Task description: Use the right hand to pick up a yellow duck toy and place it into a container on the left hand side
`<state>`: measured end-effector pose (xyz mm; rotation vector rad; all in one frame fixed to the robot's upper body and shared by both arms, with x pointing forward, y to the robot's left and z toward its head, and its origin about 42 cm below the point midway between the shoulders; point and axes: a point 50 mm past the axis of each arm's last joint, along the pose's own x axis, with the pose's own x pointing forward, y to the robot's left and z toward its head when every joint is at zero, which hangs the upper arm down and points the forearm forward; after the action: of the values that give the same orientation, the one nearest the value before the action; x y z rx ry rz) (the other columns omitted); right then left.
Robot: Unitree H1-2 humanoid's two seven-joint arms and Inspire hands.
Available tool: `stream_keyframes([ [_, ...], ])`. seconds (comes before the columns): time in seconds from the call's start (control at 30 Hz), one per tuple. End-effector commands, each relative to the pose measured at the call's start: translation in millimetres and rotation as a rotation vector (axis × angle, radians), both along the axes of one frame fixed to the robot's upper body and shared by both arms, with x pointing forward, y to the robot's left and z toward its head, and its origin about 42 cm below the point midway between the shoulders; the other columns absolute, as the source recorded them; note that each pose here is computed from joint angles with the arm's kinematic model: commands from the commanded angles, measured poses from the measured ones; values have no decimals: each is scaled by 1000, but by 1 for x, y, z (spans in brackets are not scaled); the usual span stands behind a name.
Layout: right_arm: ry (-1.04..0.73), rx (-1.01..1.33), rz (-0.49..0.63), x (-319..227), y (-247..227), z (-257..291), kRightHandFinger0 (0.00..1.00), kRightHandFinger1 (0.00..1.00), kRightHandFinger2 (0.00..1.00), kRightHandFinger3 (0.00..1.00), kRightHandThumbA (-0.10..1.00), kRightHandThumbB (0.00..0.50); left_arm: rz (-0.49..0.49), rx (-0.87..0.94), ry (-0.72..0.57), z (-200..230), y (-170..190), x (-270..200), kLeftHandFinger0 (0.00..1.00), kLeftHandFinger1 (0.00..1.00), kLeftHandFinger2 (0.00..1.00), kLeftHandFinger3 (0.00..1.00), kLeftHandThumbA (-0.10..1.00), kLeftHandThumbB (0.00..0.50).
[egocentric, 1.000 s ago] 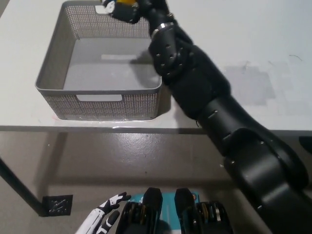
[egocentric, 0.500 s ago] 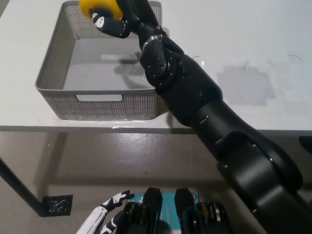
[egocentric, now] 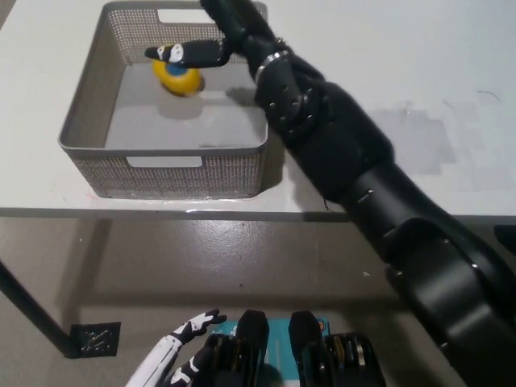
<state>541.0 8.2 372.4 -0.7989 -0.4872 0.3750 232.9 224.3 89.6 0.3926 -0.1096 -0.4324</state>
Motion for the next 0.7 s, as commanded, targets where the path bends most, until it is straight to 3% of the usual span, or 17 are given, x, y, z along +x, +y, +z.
stream_keyframes([
  [0.0,-120,60,-33,0,-47,56,1000,1000,1000,1000,967,329,-39,21,-59,11,-1,5,1000,1000,1000,1000,941,220],
  [0.1,-180,117,-56,-6,-82,76,1000,1000,1000,1000,934,300,-40,24,-60,11,0,6,1000,1000,1000,1000,949,216],
  [0.27,-325,159,-128,-35,-161,119,1000,1000,1000,1000,1000,327,-40,34,-68,15,3,8,1000,1000,1000,1000,937,186],
  [0.33,-366,166,-148,-50,-187,130,1000,1000,1000,1000,1000,303,-37,40,-73,15,4,9,1000,1000,1000,1000,941,190],
  [0.4,-410,184,-177,-70,-217,139,1000,1000,1000,1000,1000,313,-28,40,-72,15,5,9,1000,1000,1000,1000,949,205],
  [0.67,-490,277,-181,-144,-274,114,1000,1000,1000,1000,1000,299,26,30,-59,14,14,11,1000,1000,1000,1000,1000,232],
])
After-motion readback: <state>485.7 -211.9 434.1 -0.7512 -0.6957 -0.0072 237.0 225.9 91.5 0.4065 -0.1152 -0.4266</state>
